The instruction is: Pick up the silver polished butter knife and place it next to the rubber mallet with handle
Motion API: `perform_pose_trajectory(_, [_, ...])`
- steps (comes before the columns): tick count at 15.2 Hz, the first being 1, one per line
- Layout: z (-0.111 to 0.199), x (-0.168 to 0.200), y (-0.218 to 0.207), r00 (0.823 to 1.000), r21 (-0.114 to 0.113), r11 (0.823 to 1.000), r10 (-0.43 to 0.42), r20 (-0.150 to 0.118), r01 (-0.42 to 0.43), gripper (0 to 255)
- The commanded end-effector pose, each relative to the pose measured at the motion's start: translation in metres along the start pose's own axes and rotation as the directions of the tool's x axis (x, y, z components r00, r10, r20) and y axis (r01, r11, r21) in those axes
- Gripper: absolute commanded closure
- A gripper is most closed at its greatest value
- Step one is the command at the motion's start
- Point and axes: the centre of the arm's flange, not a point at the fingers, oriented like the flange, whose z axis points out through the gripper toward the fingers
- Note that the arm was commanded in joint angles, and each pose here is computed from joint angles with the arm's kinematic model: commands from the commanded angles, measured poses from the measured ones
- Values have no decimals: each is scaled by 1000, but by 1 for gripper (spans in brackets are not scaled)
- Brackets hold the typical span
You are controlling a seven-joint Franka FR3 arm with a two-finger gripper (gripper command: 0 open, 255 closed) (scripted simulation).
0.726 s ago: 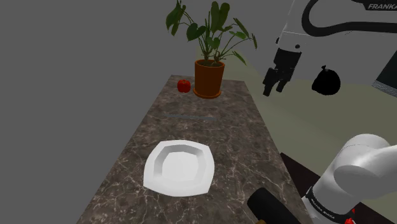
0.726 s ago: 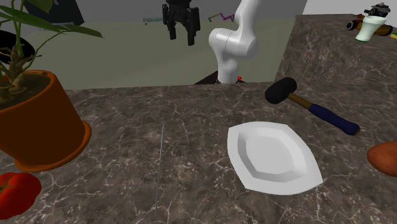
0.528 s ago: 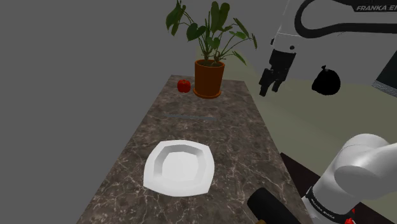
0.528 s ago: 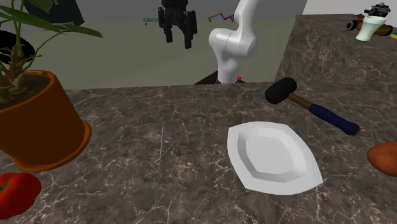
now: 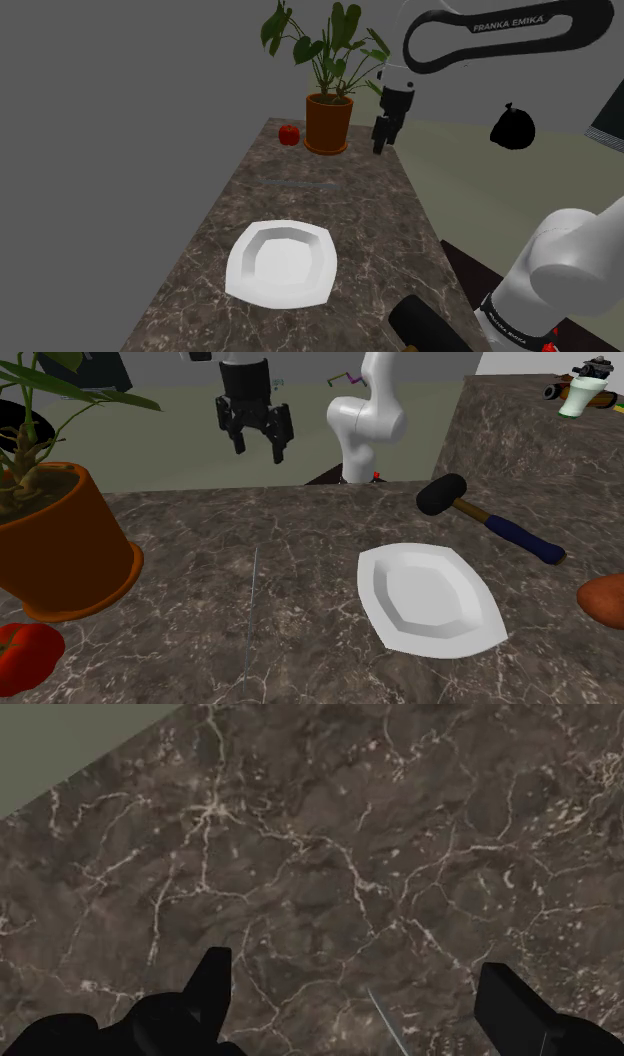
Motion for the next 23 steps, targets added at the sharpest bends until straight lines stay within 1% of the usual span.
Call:
perform_pose_trajectory(1, [14,26,-9,998,-4,998,-69,7,69,0])
perform_pose_trajectory(4, [30,62,-21,986,-9,986,-167,18,167,0])
perform_pose_trajectory(6, [42,85,-31,973,-11,973,-231,25,231,0])
perform_pose_trajectory(8, [53,107,-43,955,-13,955,-294,33,295,0])
perform_pose_trajectory(11, [70,139,-63,921,-16,922,-387,45,388,0])
perform_pose_trajectory(13, [82,159,-78,893,-16,894,-446,53,447,0])
perform_pose_trajectory(16, [100,187,-102,845,-17,846,-531,65,533,0])
perform_pose_trajectory(17, [103,191,-107,835,-17,836,-546,68,548,0])
perform_pose_trajectory(23, [135,190,-105,835,-17,836,-546,68,548,0])
